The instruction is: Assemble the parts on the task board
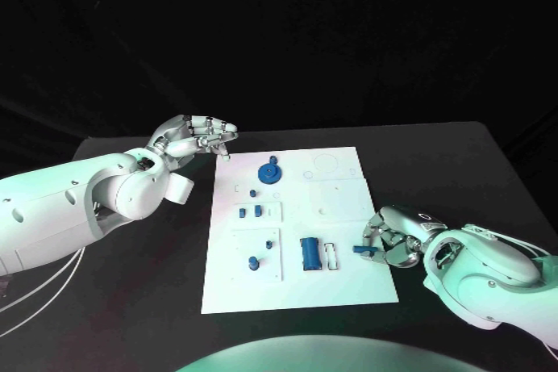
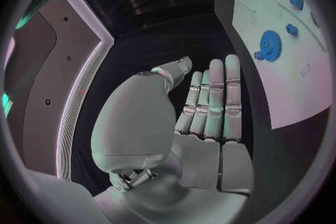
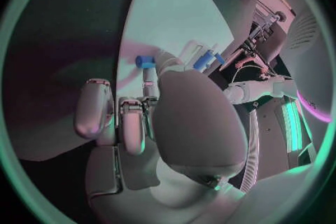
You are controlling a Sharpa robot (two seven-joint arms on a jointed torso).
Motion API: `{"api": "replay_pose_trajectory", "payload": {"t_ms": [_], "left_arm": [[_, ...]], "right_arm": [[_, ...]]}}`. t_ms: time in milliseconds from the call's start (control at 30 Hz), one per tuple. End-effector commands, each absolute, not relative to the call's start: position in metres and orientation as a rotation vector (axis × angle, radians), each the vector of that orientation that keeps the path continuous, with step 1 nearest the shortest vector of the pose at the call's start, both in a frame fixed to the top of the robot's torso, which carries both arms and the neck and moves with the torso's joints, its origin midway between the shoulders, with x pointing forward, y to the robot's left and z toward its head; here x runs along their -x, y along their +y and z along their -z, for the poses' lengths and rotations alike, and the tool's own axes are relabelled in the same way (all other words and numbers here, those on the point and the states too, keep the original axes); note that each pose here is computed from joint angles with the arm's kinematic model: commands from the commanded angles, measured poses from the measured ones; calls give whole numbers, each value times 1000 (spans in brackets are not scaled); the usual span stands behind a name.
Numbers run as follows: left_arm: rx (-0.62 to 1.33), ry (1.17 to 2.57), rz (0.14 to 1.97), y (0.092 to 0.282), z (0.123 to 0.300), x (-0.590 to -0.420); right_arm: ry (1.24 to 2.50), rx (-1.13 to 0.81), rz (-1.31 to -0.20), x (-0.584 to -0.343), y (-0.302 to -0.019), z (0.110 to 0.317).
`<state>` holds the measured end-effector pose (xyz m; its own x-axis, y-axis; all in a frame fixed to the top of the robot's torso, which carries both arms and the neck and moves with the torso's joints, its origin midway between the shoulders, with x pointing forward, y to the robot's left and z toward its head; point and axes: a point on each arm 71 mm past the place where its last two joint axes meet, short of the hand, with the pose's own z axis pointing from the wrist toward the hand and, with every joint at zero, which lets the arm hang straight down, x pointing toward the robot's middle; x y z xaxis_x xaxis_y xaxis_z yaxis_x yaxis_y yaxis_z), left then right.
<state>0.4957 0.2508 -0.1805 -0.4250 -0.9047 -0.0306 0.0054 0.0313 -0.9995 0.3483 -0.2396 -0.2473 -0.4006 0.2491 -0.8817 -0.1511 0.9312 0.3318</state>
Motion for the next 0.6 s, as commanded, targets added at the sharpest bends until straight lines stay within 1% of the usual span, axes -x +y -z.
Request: {"api": "replay_pose_trajectory", "payload": {"t_ms": [33, 267, 600], "left_arm": [[935, 1544, 1517, 248, 179, -495], [935, 1544, 1518, 247, 180, -495], [935, 1544, 1518, 247, 180, -495]], "right_arm": [[1968, -160, -417, -345, -243, 252], [1964, -291, -475, -345, -239, 241], [1991, -374, -530, -343, -228, 239]]}}
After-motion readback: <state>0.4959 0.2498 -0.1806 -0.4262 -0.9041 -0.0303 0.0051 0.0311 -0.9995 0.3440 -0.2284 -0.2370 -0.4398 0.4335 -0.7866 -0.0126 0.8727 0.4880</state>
